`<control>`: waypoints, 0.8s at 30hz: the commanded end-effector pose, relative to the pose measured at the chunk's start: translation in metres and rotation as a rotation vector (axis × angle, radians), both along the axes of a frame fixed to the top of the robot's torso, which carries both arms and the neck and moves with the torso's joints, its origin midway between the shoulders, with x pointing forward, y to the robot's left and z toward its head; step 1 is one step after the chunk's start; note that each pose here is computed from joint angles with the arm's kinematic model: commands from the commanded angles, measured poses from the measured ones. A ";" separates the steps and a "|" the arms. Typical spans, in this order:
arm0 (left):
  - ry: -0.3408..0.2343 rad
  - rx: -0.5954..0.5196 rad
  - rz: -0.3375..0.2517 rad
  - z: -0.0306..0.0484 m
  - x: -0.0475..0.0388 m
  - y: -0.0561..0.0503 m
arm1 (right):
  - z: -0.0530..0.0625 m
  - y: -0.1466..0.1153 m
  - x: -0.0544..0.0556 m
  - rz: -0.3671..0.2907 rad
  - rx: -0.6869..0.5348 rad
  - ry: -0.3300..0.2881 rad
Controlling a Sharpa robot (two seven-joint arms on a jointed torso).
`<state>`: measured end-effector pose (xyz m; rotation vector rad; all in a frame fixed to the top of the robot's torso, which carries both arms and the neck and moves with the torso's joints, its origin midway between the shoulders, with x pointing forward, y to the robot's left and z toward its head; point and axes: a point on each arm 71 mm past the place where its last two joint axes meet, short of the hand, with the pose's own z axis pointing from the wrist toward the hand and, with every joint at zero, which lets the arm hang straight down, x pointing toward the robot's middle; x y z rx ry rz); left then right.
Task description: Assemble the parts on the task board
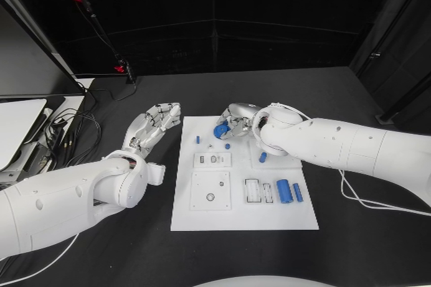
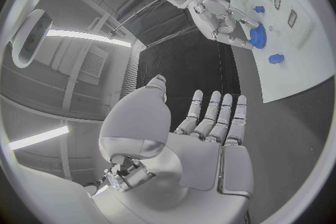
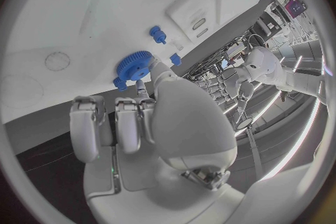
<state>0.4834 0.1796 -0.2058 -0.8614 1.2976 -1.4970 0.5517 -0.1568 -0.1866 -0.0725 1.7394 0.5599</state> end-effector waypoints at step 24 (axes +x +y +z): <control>-0.234 -0.076 -0.030 0.0161 -0.0045 0.001 | 0.040 -0.065 -0.043 -0.030 0.515 -0.181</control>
